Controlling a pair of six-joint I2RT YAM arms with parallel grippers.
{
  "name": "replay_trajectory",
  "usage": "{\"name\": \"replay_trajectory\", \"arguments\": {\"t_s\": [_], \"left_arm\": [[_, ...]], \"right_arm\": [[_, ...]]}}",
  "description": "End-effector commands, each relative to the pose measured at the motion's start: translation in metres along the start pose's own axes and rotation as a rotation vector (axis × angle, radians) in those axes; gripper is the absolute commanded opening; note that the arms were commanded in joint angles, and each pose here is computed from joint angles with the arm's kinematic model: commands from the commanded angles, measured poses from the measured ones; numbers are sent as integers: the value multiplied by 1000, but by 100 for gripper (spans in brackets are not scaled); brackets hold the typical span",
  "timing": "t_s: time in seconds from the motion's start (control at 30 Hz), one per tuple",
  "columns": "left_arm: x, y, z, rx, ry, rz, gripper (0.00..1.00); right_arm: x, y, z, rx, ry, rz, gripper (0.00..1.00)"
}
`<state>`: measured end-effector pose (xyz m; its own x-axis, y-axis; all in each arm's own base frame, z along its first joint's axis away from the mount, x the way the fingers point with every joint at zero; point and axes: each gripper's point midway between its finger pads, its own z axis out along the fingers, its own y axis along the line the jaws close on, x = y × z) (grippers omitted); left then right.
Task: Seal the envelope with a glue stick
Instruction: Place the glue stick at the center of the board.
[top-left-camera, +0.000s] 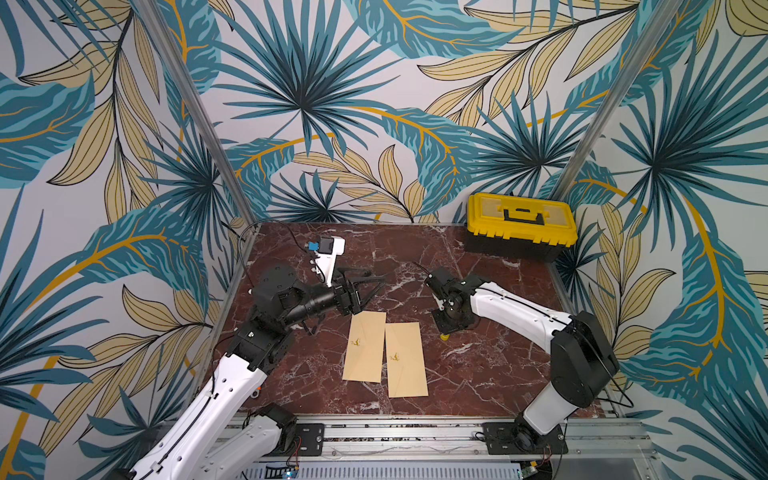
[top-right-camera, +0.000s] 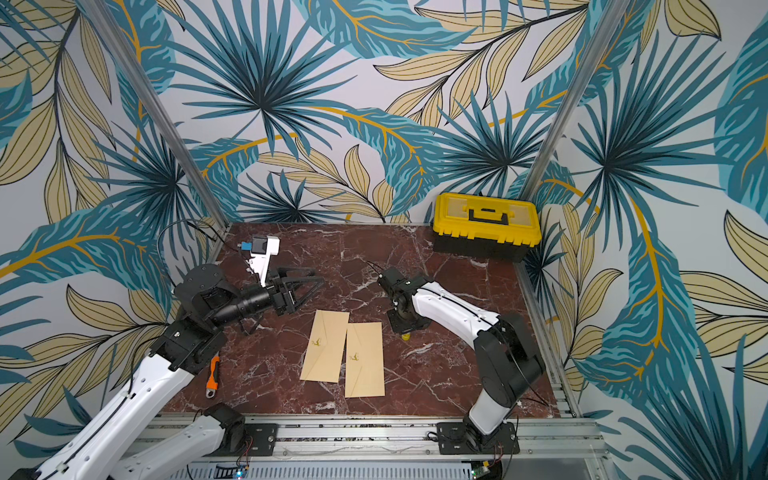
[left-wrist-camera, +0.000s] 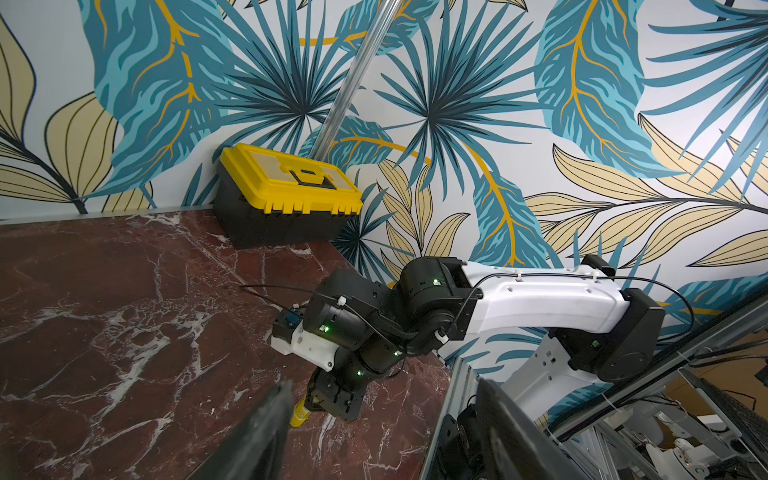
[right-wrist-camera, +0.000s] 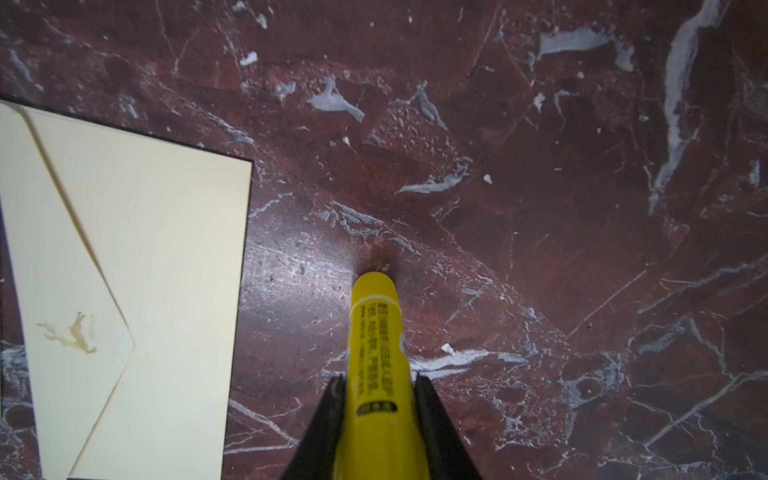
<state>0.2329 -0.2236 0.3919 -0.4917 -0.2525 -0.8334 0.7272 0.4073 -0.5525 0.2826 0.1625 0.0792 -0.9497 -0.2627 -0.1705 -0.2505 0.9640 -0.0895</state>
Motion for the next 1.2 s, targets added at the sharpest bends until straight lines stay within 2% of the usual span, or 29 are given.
{"name": "replay_trajectory", "arguments": {"t_s": [0.0, 0.33, 0.73, 1.0, 1.17], "left_arm": [[-1, 0, -1, 5, -5, 12, 73], [-2, -2, -1, 11, -4, 10, 73], [0, 0, 1, 11, 6, 5, 73], [2, 1, 2, 10, 12, 2, 73], [1, 1, 2, 8, 9, 4, 73]], "right_arm": [[11, -3, 14, 19, 39, 15, 0], [19, -1, 32, 21, 91, 17, 0], [51, -2, 65, 20, 180, 59, 0], [50, -5, 64, 33, 179, 60, 0], [24, -9, 42, 43, 62, 90, 0]]}}
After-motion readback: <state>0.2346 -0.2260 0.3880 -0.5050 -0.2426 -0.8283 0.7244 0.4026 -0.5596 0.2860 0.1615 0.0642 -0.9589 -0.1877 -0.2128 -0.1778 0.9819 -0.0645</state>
